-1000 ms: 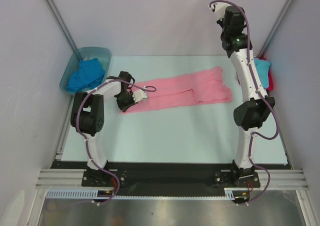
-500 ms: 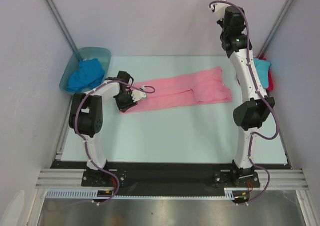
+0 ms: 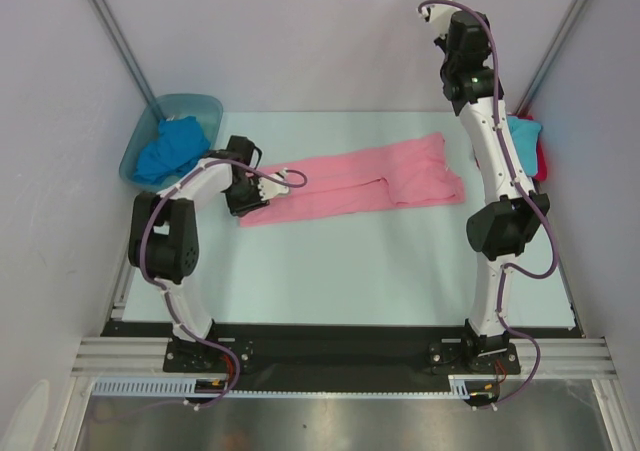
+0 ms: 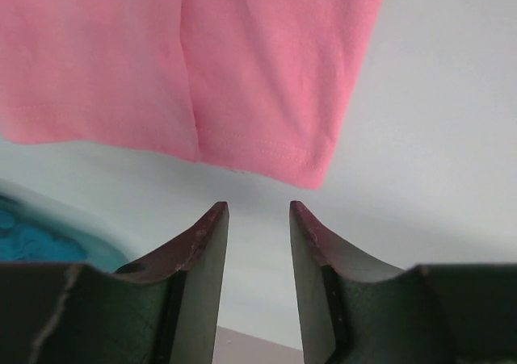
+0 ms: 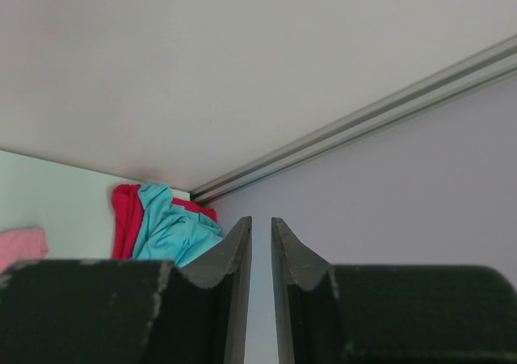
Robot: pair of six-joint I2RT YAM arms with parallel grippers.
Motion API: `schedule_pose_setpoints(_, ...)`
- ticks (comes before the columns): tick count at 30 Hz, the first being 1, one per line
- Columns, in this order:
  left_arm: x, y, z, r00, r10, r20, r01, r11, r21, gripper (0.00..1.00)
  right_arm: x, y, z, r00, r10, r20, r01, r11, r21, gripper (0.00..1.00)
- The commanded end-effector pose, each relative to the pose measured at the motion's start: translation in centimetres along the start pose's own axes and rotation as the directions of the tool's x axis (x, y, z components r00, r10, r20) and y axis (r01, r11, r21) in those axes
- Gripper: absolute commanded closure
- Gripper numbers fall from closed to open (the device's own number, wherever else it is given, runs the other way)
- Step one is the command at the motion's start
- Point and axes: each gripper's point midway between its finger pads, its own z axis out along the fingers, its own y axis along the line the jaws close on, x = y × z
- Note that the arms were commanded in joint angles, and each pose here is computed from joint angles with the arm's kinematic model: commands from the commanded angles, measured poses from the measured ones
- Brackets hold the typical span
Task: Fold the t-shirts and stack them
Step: Fold the tshirt
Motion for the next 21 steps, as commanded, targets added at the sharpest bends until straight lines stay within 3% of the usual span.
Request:
schedule_pose_setpoints(1,-1.0,-0.8,-3.0,0.996,0.077,0.051,-0.077,0.997,-0.007,0.58,-1.6,-1.9,-0.4,0.999,0.024,0.042,-0.026,0.998,0.06,0.8)
schedule_pose_setpoints(6,-0.2,-2.8,-2.5,0.989,0.146,0.025,-0.147,0.989,0.031,0.56,-2.0,-1.7,-0.3,0.999,0.015,0.052,-0.018,0.998,0.067,0.79)
schedule_pose_setpoints(12,0.6,-3.2,-0.1,0.989,0.149,-0.008,-0.148,0.988,0.051,0.51,-2.3,-0.8,-0.2,0.999,0.012,0.053,-0.015,0.998,0.058,0.79)
schedule_pose_setpoints(21,-0.3,-3.1,1.4,0.99,0.143,0.009,-0.143,0.988,0.061,0.51,-2.2,-0.4,-0.2,0.999,0.012,0.044,-0.015,0.998,0.053,0.79)
